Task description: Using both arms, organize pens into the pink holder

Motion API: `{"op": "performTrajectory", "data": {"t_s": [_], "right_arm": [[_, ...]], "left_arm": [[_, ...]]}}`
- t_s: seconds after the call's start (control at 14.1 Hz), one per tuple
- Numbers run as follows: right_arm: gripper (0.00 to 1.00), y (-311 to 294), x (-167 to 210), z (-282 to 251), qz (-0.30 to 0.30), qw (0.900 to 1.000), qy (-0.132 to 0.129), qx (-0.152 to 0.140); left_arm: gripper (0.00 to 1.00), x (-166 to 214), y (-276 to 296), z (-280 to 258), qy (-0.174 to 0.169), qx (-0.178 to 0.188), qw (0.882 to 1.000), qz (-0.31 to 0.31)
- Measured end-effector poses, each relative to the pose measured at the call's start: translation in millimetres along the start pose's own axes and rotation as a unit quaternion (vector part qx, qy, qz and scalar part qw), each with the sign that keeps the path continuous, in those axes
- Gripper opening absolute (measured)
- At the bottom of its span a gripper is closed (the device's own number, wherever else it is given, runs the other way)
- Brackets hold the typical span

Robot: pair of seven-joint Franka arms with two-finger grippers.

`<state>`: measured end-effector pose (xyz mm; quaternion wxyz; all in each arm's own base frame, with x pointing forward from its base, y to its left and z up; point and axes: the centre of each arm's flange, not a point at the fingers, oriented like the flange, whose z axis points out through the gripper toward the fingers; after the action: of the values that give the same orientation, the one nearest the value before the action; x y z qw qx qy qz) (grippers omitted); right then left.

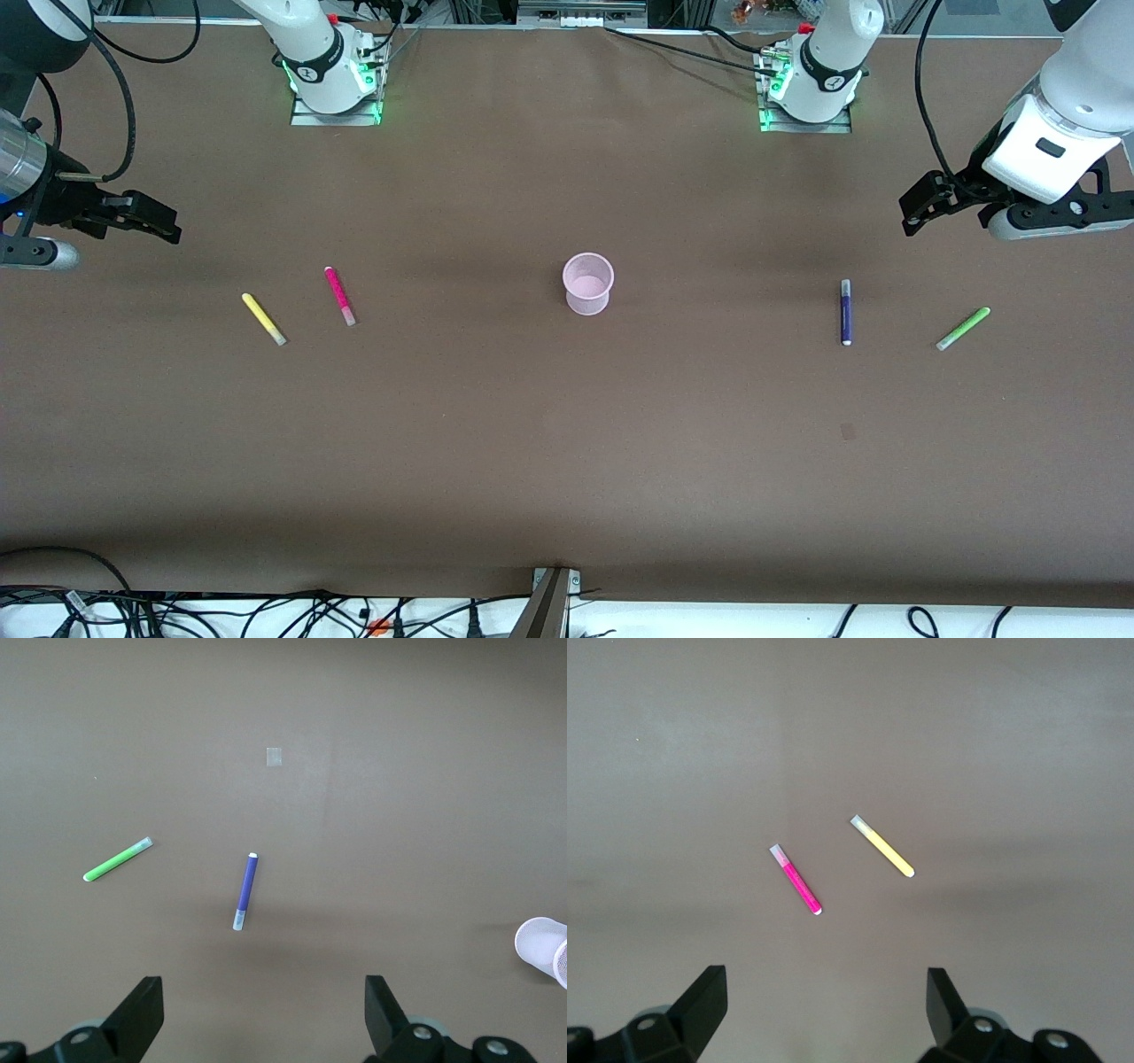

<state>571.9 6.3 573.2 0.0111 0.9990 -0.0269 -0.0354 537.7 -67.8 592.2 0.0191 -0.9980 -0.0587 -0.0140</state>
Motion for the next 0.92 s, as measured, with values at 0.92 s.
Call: {"op": "performTrajectory", "data": {"t_s": [0.92], "right_arm": [[1.00,-17.7,-7.2,71.6,-0.035,0.998,-0.055,-0.003]], "left_arm": [[1.00,-6.9,-1.1,7.2,-0.035,0.009,0.999,0.001]]}}
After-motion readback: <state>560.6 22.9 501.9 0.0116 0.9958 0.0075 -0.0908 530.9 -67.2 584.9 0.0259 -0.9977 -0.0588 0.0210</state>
